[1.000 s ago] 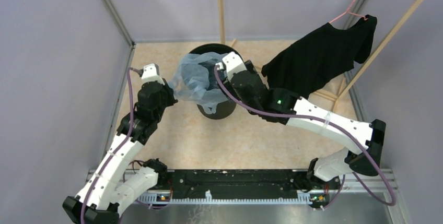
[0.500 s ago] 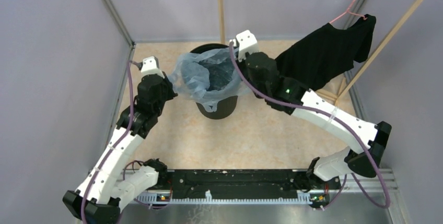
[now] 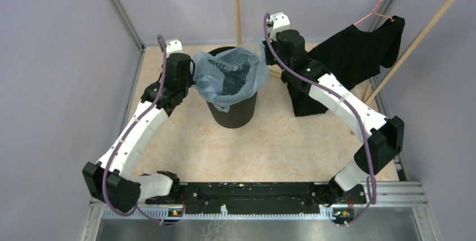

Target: Put the trash bags into the trash bin

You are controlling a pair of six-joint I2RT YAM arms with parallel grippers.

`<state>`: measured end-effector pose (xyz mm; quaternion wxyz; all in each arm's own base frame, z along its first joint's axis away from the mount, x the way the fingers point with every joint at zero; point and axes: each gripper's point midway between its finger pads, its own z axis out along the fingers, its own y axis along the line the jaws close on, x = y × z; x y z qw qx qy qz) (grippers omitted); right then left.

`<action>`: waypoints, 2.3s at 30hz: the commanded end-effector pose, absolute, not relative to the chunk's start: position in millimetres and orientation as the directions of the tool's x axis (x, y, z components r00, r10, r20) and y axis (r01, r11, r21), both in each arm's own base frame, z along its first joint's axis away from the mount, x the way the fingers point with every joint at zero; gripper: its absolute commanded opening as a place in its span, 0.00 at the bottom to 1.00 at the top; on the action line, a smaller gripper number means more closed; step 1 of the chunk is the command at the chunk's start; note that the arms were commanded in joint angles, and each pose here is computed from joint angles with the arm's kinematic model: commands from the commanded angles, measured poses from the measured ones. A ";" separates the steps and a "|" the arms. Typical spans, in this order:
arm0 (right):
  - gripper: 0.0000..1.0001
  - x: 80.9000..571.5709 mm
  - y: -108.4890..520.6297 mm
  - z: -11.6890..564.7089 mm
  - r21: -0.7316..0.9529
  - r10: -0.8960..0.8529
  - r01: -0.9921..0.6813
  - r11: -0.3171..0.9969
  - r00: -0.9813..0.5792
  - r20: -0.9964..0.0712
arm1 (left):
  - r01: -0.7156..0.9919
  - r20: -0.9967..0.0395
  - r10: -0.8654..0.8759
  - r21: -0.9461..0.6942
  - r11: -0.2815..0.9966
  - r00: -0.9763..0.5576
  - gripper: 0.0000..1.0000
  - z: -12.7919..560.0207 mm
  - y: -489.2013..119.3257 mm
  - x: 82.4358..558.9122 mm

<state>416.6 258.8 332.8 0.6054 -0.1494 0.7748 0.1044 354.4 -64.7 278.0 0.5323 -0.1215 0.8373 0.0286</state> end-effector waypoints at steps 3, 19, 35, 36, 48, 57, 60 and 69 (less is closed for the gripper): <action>0.00 436.3 263.6 336.2 0.053 -0.032 -0.395 0.917 -0.206 -0.978 | -0.288 -0.922 -0.139 -0.032 0.957 -0.360 0.00 298.8 -50.7 378.2; 0.00 449.0 269.3 310.6 0.116 0.008 -0.432 0.894 -0.243 -0.970 | -0.253 -0.810 -0.234 -0.110 0.961 -0.537 0.00 209.2 -54.9 374.1; 0.00 439.4 273.9 233.7 0.207 0.002 -0.466 0.861 -0.402 -0.916 | -0.246 -0.813 -0.252 -0.138 0.959 -0.525 0.00 206.6 -51.0 359.9; 0.00 439.9 275.8 241.9 0.212 0.011 -0.474 0.855 -0.391 -0.920 | -0.255 -0.798 -0.264 -0.142 0.956 -0.542 0.00 196.0 -51.1 356.5; 0.00 485.5 295.4 258.7 0.201 0.030 -0.465 0.862 -0.348 -0.937 | -0.229 -0.758 -0.313 -0.219 0.949 -0.573 0.00 176.3 -66.3 356.5; 0.00 479.0 292.1 193.0 0.215 0.002 -0.442 0.871 -0.434 -0.901 | -0.207 -0.824 -0.299 -0.225 0.952 -0.481 0.02 224.7 -64.3 384.1; 0.00 474.2 295.4 182.0 0.235 0.001 -0.454 0.860 -0.458 -0.889 | -0.211 -0.828 -0.311 -0.237 0.948 -0.467 0.03 228.1 -64.9 393.4; 0.00 447.7 305.3 162.1 0.310 0.020 -0.495 0.812 -0.508 -0.861 | -0.247 -0.834 -0.361 -0.278 0.928 -0.418 0.08 234.1 -52.6 418.0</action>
